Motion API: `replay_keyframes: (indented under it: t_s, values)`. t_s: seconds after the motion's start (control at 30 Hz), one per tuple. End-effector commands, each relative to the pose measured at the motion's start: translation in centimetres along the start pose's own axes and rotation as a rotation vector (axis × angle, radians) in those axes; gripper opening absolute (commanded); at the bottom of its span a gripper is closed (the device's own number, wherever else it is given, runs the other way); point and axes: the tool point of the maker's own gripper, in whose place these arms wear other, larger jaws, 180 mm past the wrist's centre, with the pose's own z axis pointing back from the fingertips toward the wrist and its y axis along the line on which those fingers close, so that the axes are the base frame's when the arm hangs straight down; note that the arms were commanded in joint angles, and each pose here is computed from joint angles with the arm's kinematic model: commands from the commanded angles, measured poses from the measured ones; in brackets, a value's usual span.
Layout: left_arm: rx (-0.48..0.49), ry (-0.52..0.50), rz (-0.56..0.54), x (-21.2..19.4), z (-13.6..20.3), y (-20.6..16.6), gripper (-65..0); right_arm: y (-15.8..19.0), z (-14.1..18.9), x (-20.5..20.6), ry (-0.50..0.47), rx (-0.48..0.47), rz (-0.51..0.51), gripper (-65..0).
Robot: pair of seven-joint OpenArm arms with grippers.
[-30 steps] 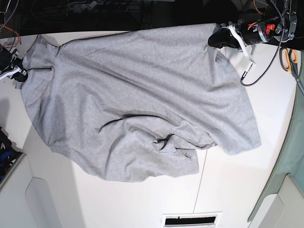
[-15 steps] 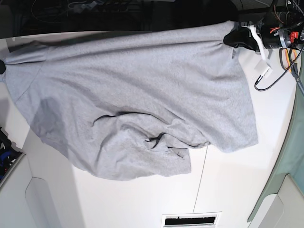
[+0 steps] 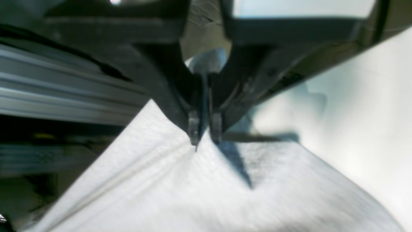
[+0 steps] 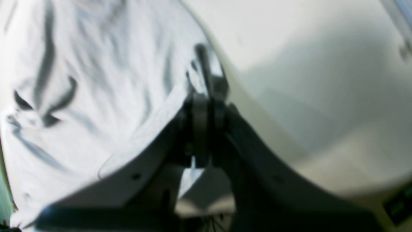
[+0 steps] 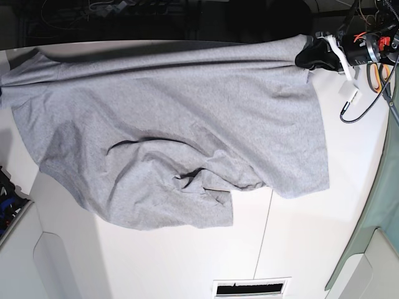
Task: Layout the t-shirt on the table in an organized manner, then fold the t-shirt properly
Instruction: 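Lift the shirt corner with the left gripper and pull it taut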
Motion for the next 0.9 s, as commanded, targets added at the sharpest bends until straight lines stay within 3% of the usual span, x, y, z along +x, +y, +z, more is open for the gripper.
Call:
replay_keyframes:
  t_s: [0.0,0.2,0.37,0.57,0.87]
  values:
    - [0.043,-0.020,-0.032,0.9,0.7,1.0,-65.0,0.5,0.7,3.9,-0.109,0.000,0.035,-65.0]
    - [0.096,-0.046,-0.045,2.3,0.3,2.9,-65.0,3.5,-1.3,7.0,-0.181,0.049,0.060,-65.0]
    - [0.124,-0.061,-0.008,3.4,-0.4,5.0,-65.0,6.2,-3.5,8.0,-0.196,0.070,0.141,-65.0]
    - [0.145,-0.060,0.044,3.6,-1.0,6.8,-65.0,8.6,-7.1,6.0,-0.113,0.039,0.281,-65.0]
    - [0.125,-0.035,0.068,3.1,-1.1,6.6,-65.0,9.7,-8.2,4.4,-0.091,0.061,0.278,-65.0]
